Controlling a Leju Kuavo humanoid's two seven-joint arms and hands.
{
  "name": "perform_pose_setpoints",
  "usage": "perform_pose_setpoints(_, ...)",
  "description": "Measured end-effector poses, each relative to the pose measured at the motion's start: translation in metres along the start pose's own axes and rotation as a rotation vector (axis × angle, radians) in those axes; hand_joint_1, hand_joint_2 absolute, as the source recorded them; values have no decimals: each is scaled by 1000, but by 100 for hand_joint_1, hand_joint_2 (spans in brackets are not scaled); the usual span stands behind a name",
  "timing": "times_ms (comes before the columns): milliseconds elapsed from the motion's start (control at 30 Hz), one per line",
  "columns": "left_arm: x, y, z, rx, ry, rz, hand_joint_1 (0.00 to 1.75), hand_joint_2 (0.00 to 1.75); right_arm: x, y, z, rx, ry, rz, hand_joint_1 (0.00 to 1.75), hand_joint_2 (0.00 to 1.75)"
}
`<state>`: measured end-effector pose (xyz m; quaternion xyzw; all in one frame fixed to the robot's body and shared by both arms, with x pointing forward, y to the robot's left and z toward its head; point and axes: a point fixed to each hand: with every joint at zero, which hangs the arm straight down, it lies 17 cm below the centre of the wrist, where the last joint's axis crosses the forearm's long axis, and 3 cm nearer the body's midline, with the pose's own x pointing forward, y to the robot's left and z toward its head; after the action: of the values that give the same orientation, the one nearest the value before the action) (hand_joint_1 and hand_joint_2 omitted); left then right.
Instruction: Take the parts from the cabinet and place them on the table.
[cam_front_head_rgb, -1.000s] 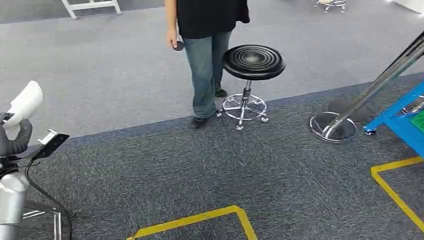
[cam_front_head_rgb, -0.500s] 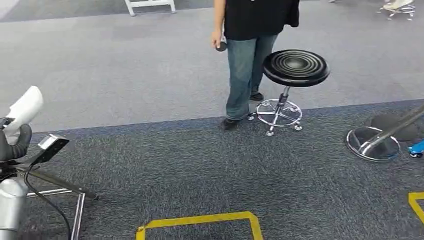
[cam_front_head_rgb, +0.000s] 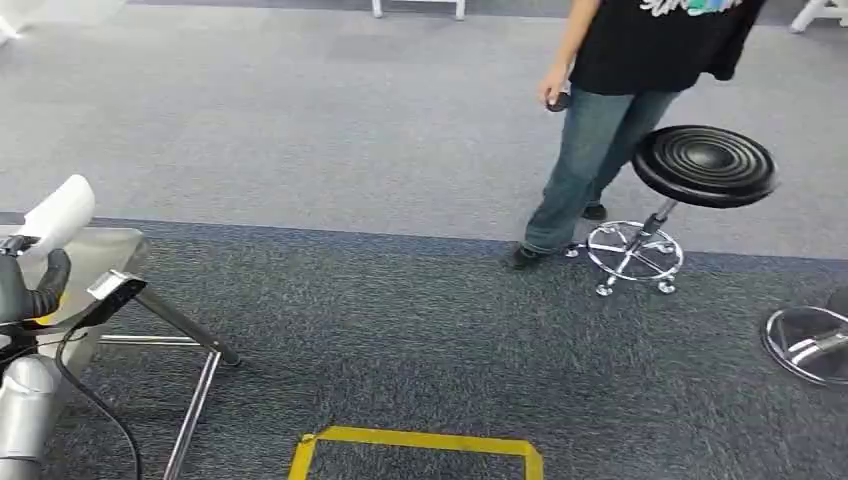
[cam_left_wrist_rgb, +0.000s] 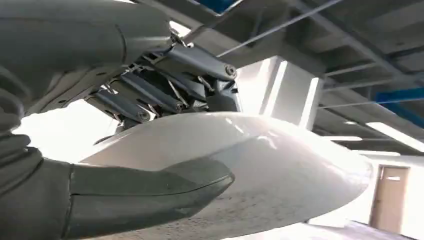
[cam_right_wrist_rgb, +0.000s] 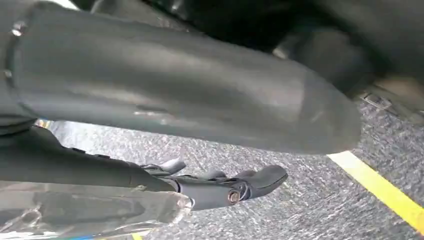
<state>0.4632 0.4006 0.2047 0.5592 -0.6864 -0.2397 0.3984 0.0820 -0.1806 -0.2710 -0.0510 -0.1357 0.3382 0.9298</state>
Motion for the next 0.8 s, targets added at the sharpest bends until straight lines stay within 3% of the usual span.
perform_pose_setpoints(800, -2, -6, 7, -24, -1, -46, 161, 175, 1, 1, 0, 4, 0, 0, 0, 0)
